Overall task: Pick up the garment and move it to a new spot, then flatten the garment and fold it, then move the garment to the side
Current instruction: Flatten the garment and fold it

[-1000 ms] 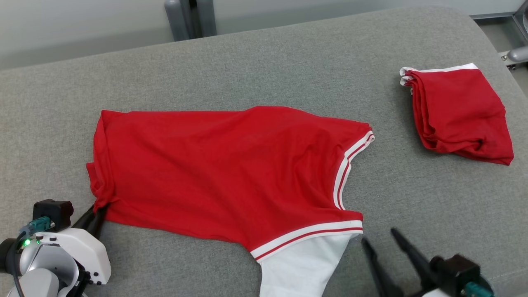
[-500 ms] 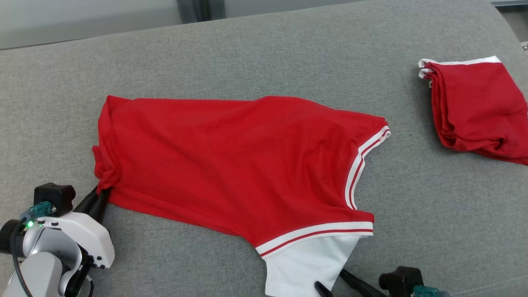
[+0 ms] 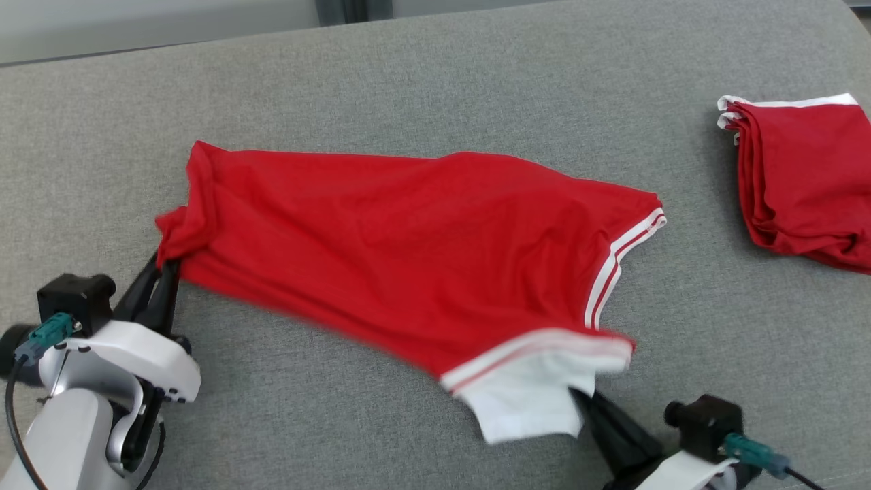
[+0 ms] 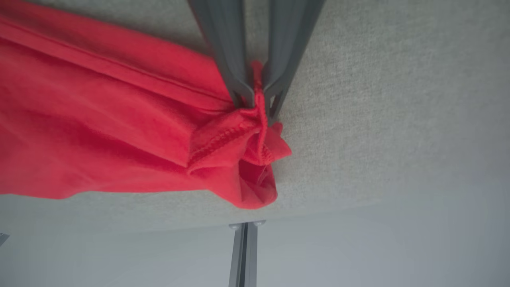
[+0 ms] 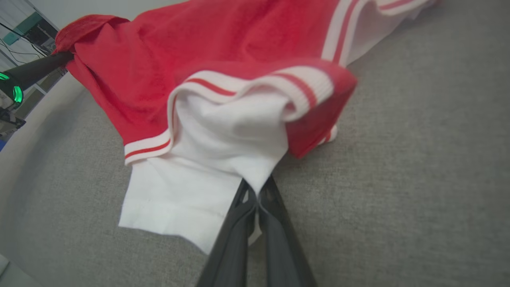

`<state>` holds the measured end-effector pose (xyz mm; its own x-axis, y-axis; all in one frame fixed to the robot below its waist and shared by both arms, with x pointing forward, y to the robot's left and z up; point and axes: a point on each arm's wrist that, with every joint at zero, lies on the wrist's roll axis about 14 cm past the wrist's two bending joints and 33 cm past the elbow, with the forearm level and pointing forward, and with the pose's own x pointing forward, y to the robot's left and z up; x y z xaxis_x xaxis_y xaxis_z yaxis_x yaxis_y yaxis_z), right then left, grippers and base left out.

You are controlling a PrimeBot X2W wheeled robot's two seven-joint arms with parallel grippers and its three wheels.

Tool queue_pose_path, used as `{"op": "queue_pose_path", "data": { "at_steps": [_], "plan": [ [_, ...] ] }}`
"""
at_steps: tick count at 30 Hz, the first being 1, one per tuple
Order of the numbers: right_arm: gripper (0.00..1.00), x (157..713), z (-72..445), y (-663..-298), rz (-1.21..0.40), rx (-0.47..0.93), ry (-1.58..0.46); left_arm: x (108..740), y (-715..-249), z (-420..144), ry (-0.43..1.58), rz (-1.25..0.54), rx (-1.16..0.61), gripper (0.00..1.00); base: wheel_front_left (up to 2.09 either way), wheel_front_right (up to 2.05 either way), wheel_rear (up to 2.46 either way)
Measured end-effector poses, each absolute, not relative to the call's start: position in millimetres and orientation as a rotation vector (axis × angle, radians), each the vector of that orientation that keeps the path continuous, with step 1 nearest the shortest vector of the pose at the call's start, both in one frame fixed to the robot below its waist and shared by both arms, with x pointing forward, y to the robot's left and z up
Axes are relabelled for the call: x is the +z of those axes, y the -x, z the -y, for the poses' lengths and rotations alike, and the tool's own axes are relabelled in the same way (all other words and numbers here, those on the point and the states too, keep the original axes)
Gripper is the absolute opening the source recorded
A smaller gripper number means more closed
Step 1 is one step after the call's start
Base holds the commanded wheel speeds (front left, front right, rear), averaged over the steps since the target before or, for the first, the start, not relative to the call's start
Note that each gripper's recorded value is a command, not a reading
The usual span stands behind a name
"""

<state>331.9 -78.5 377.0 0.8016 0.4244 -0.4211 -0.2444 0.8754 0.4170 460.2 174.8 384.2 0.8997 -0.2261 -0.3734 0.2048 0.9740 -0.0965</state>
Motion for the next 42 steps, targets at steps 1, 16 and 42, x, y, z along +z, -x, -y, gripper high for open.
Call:
{"op": "queue_pose_path", "data": {
  "at_steps": [1,16,42],
  "plan": [
    [0.00,385.5,82.9,-339.0,-0.488,0.358,-0.346,393.1,-463.9,-173.1,0.059,-0.360,-0.224,0.00,0.00,0.00,0.00],
    [0.00,597.9,136.7,-405.6,0.334,0.328,-0.107,573.5,-475.0,-147.4,0.164,0.175,-0.218,0.00,0.00,0.00,0.00],
    [0.00,782.0,144.8,-411.7,0.836,0.345,0.035,741.5,-438.8,-138.8,0.122,0.618,-0.263,0.00,0.00,0.00,0.00]
  ]
}}
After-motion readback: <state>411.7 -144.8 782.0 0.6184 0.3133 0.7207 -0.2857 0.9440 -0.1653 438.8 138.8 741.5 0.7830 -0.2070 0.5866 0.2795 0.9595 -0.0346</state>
